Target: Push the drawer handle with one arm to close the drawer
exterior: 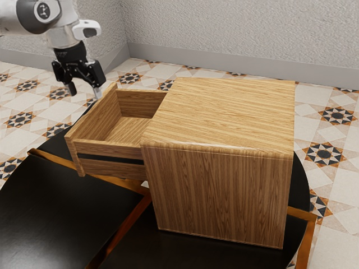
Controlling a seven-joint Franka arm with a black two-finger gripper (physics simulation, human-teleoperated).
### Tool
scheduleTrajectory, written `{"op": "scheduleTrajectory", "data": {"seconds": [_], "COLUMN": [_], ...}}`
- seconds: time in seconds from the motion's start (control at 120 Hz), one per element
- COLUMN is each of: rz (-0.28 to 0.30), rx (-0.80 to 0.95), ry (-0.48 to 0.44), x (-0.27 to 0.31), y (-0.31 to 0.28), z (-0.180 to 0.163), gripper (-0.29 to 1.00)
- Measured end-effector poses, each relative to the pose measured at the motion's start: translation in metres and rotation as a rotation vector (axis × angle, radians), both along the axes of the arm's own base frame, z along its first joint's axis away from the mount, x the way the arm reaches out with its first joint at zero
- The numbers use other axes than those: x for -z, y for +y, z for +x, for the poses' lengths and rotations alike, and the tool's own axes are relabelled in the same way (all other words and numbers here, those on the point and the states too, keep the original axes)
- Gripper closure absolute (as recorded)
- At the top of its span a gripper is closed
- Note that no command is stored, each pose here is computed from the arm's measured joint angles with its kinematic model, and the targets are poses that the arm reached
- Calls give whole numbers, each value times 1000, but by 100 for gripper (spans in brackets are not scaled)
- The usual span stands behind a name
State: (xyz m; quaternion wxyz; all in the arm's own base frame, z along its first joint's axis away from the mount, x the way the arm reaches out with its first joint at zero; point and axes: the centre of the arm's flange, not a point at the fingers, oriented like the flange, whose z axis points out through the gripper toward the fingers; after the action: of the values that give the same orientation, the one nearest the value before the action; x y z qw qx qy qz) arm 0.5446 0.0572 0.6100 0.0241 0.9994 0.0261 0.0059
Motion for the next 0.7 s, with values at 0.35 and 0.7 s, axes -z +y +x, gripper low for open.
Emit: {"op": "scheduleTrajectory", "data": {"seconds": [0.35,0.7], "rz": [25,62], "rx": [16,456], "ry": [-59,-142], "x": [-31,68], "y": [100,196], "z": [-76,-81], "gripper": [1,20]}}
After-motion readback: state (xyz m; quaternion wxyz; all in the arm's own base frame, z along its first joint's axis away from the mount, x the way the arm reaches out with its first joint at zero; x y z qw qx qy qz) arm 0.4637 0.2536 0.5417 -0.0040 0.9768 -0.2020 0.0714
